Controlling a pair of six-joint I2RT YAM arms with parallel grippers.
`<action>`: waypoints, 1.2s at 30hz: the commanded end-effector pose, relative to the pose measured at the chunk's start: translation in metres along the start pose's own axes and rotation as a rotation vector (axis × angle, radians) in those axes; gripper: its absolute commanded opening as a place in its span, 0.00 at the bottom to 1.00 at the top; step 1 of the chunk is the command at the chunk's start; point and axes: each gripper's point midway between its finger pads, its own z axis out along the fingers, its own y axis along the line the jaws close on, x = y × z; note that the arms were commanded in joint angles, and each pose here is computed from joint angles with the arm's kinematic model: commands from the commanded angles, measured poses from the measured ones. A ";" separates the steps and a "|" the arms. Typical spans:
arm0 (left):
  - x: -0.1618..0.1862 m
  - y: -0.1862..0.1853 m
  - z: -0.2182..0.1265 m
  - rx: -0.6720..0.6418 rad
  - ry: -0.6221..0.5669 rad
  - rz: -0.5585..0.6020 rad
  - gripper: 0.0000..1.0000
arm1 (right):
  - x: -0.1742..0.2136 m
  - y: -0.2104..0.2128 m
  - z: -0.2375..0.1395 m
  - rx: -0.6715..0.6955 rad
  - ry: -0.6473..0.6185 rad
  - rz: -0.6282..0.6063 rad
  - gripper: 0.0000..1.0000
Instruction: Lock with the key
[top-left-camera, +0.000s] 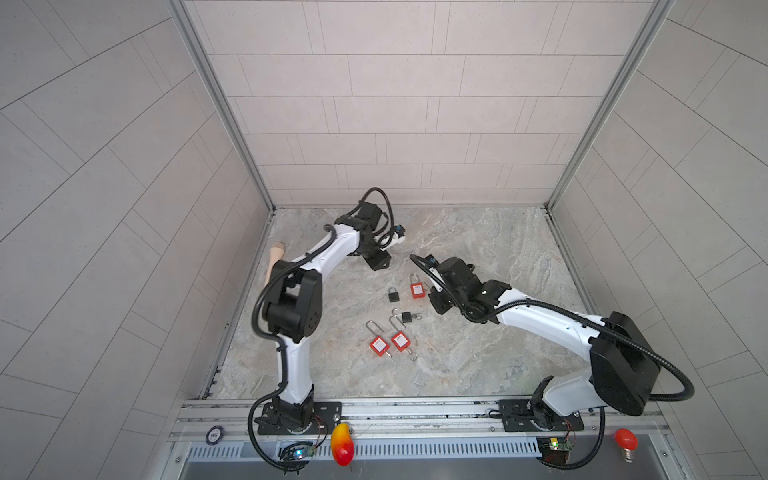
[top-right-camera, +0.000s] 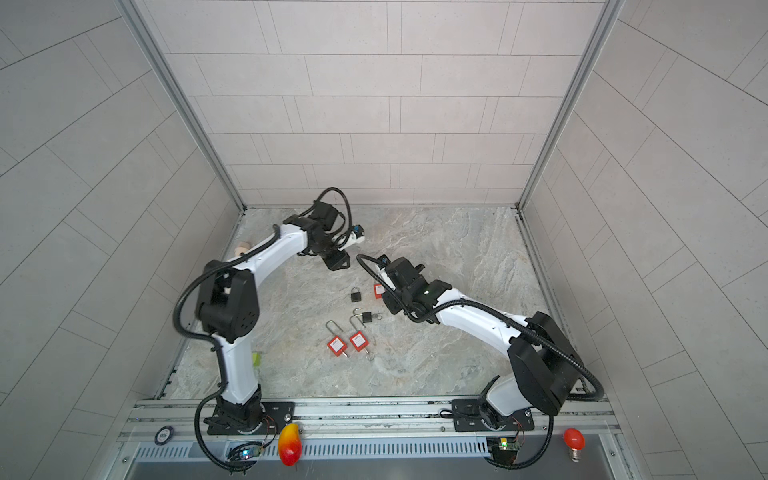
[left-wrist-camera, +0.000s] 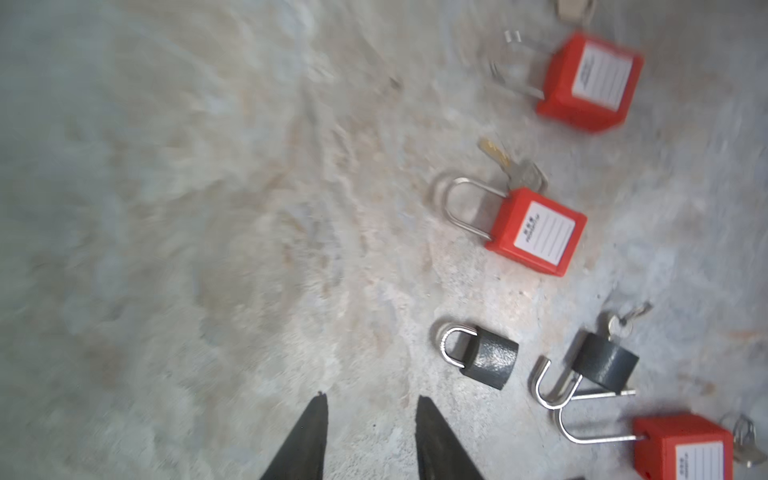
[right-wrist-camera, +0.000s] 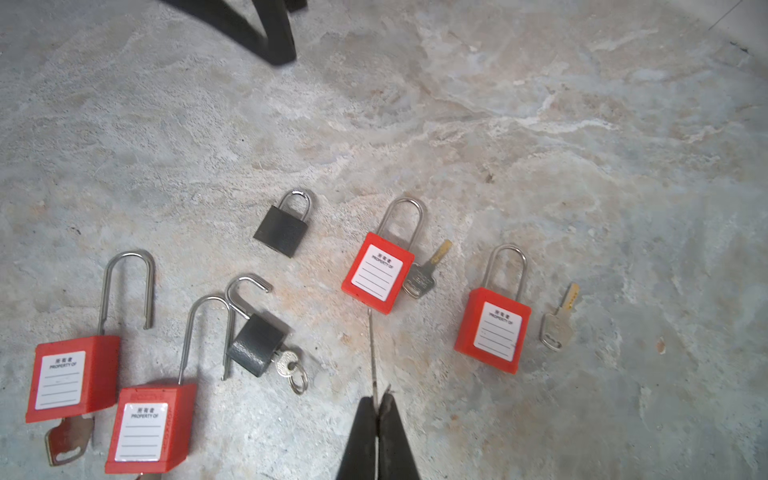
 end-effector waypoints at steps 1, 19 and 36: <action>-0.029 0.020 -0.040 -0.046 -0.324 -0.145 0.40 | -0.001 0.010 0.012 0.025 0.044 0.044 0.00; 0.050 0.002 -0.126 -0.109 -0.665 -0.375 0.41 | 0.016 0.035 0.097 0.043 0.324 0.132 0.00; 0.056 -0.003 -0.129 -0.111 -0.642 -0.353 0.40 | 0.003 0.028 0.103 0.102 0.333 0.134 0.33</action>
